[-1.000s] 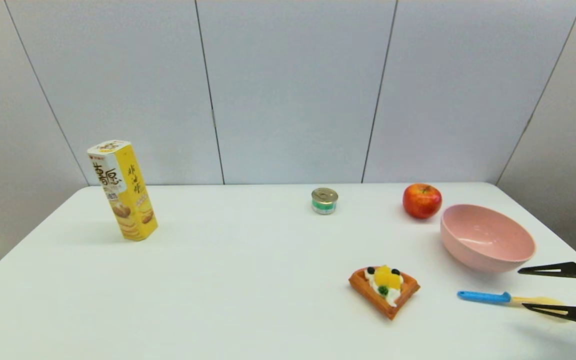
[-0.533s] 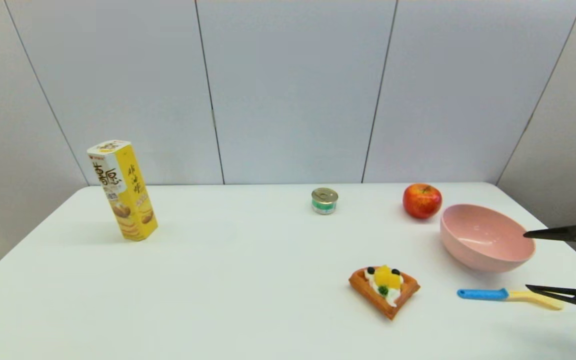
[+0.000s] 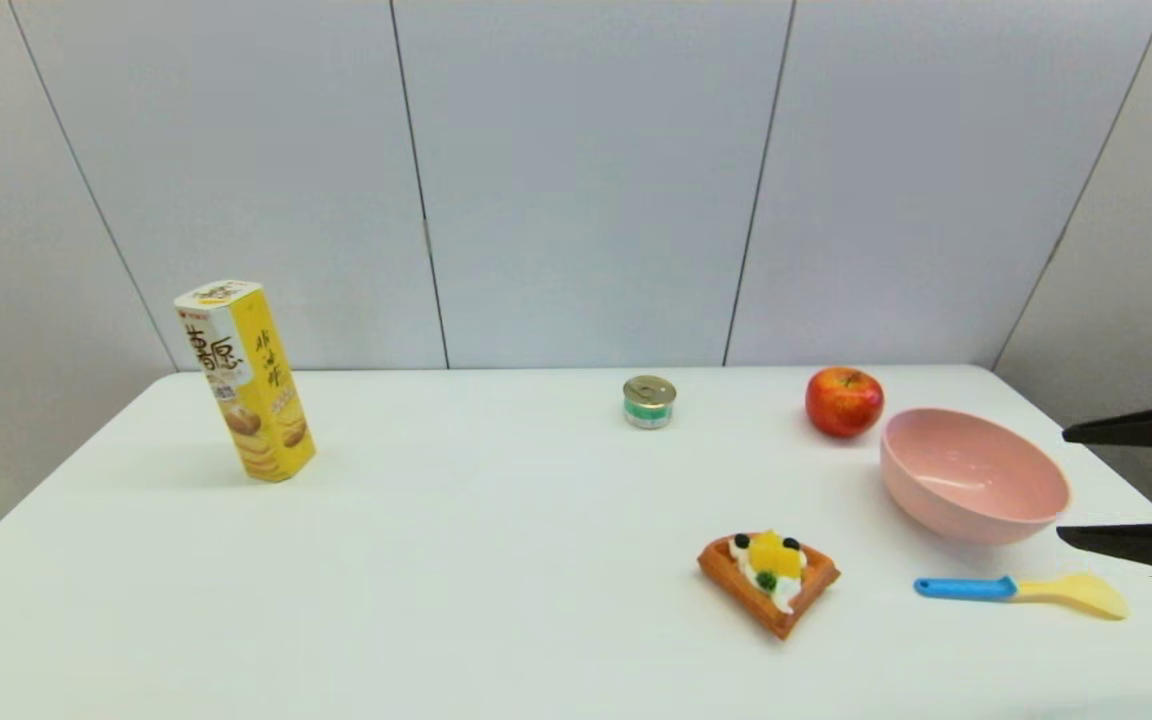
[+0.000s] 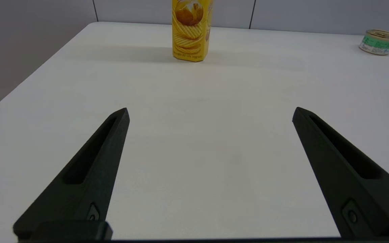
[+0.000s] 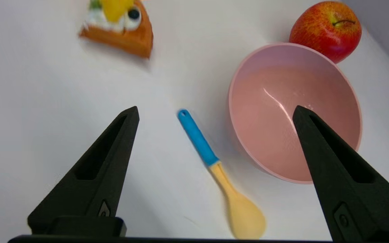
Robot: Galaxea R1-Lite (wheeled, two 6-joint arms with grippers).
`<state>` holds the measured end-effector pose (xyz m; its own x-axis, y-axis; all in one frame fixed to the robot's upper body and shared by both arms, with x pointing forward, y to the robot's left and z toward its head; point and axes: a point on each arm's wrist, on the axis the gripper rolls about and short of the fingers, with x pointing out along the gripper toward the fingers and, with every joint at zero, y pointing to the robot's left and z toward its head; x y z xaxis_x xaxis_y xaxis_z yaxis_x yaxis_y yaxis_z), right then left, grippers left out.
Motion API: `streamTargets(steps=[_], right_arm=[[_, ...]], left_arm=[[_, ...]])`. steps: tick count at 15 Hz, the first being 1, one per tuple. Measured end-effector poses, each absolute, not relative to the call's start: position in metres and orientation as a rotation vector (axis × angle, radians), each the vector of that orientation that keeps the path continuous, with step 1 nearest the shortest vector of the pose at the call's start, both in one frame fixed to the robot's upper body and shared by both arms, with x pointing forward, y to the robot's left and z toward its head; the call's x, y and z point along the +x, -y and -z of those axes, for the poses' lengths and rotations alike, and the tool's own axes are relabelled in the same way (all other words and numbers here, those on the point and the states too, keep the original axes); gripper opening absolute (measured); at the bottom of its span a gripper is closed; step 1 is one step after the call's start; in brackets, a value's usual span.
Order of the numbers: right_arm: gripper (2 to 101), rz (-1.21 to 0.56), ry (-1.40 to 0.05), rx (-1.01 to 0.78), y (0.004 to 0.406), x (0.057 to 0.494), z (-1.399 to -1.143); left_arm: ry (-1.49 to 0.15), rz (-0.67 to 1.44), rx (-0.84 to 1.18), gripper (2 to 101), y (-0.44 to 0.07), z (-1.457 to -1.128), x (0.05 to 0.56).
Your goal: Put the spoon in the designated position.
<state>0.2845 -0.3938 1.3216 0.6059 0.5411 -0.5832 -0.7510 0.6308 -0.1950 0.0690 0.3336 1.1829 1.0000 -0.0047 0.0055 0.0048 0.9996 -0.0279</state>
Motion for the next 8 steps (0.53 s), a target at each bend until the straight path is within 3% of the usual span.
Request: streamTargets(steps=[4,8], right_arm=[[93.7,-0.518,-0.642,-0.334,0.357,0.266,-1.359],[95.5,-0.225,-0.67,-0.28,0.341,0.217,-1.365]], left_arm=[[0.006,0.005,-0.027,97.8,-0.334,-1.183,0.069],[0.005,0.005,-0.027,97.8,-0.334,-1.183,0.069]])
